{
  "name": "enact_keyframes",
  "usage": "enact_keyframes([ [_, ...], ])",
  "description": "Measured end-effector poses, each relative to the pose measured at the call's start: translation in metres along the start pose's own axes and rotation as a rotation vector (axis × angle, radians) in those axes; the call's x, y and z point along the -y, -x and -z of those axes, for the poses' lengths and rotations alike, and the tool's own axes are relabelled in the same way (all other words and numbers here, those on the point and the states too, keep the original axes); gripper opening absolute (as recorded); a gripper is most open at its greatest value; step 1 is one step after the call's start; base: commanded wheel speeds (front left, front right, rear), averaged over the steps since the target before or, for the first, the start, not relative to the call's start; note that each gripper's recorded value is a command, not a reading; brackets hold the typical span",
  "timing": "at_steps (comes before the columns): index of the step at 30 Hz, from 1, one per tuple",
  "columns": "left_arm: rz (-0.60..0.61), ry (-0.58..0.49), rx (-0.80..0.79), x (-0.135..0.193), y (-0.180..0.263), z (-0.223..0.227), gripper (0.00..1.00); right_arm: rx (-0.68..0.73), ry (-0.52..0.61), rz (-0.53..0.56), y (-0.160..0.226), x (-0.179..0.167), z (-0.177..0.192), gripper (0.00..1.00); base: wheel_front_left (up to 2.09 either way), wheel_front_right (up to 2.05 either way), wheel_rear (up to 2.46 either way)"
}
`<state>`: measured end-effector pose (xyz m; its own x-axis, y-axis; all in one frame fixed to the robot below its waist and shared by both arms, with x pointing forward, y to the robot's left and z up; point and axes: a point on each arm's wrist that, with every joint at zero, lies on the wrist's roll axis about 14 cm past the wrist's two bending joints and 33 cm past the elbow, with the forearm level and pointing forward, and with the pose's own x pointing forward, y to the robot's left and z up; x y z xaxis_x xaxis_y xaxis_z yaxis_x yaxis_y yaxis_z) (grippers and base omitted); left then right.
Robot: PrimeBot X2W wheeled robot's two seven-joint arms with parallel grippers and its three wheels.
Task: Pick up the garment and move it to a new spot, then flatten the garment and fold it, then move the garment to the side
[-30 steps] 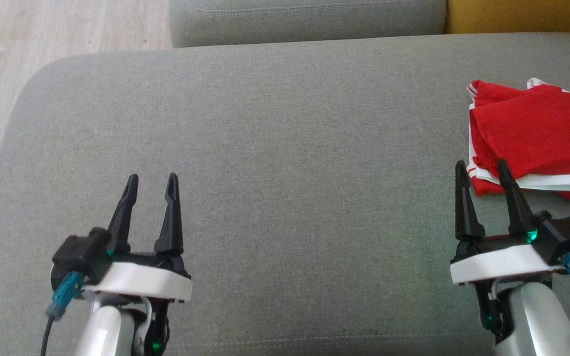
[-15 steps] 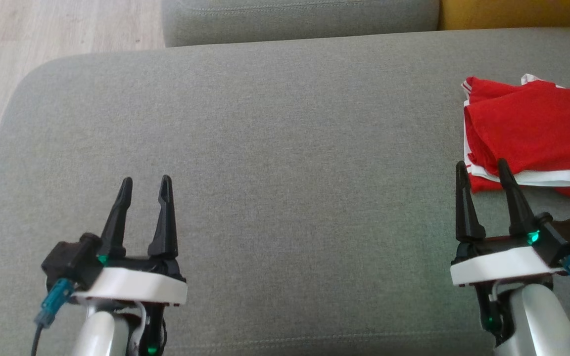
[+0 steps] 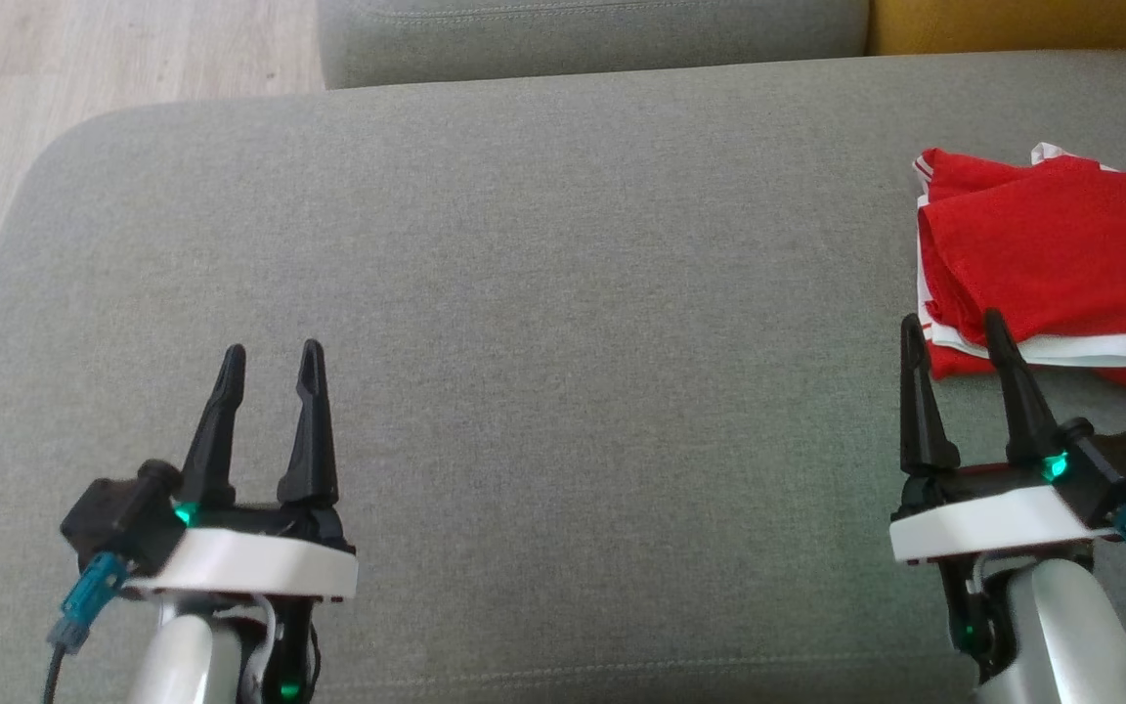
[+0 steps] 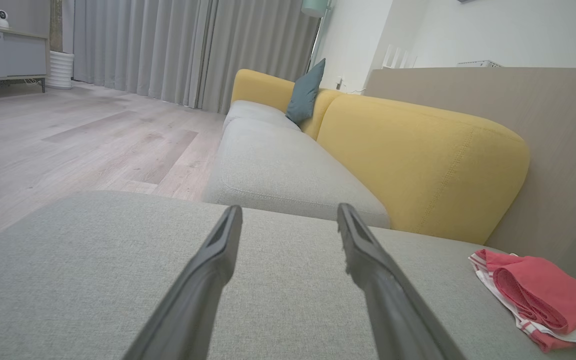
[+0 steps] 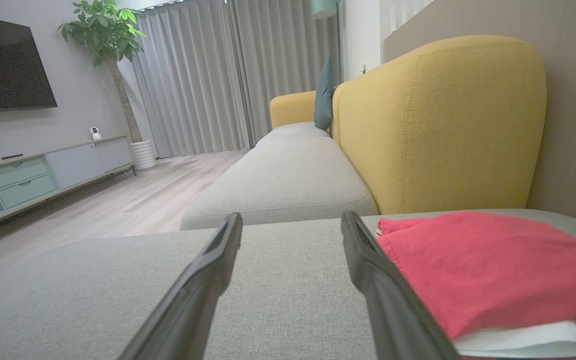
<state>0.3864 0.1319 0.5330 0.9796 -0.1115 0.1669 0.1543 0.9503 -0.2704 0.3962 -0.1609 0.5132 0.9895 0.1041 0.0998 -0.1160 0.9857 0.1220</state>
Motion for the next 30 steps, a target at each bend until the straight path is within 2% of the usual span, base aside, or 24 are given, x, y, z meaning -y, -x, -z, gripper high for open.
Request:
enact_keyframes([
  [14,-0.005,0.012,0.0,-0.001,-0.001,0.001,1.0,-0.006,-0.002,0.003,0.0,0.001,0.002,1.0,0.0,0.0,0.0],
  [15,-0.008,0.016,-0.009,-0.002,-0.001,0.003,0.0,-0.016,-0.003,0.004,0.0,0.001,0.005,0.0,0.0,0.0,0.0],
  [21,-0.059,0.04,-0.142,-0.013,0.023,0.042,0.0,-0.142,-0.036,0.036,0.023,0.007,0.044,0.0,0.0,0.0,0.0],
  [30,-0.092,0.133,-0.155,-0.017,0.025,0.044,0.0,-0.142,-0.141,0.068,0.024,0.01,0.044,0.0,0.0,0.0,0.0],
])
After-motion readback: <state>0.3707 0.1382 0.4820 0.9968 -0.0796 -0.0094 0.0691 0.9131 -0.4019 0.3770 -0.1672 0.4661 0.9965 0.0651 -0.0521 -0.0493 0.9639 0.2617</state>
